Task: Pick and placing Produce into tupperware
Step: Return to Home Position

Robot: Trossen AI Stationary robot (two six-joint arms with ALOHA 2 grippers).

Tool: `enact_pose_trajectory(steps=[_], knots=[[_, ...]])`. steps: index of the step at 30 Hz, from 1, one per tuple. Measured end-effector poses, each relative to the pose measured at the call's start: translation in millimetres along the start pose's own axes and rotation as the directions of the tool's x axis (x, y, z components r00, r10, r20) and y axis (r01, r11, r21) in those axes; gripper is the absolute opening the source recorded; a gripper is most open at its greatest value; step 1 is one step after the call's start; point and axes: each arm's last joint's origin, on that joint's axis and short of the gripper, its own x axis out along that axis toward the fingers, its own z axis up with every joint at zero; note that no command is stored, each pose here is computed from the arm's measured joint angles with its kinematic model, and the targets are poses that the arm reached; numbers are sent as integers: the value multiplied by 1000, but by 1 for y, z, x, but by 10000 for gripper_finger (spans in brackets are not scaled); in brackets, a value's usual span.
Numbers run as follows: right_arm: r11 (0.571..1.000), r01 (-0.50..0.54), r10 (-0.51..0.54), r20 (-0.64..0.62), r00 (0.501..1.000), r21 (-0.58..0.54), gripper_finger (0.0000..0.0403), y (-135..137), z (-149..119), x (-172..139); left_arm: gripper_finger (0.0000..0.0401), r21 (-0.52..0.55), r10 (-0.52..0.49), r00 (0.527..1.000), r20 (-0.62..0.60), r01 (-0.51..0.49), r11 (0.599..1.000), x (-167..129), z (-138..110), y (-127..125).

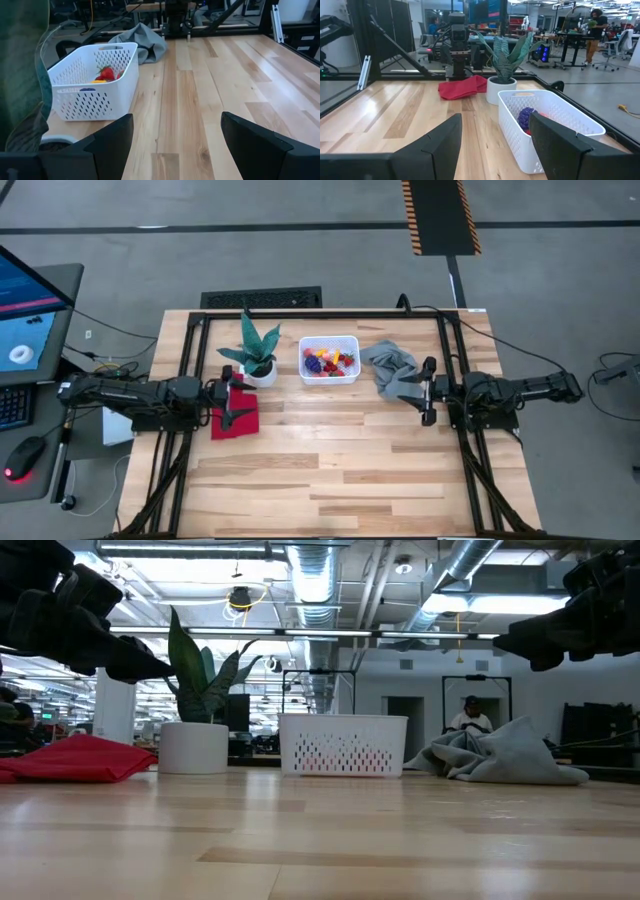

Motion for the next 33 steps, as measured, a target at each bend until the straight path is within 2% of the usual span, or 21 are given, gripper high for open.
enact_pose_trajectory(steps=[22,27,33], knots=[[1000,0,0,0,1000,0,255,0,0,0,293,-10,1,1000,6,-1,1000,0,0,0],[1000,0,0,0,1000,0,255,0,0,0,293,-18,-13,998,61,14,1000,-4,5,0],[1000,1,-1,21,1000,4,255,0,2,-1,293,-37,-16,980,199,24,999,-14,15,1]])
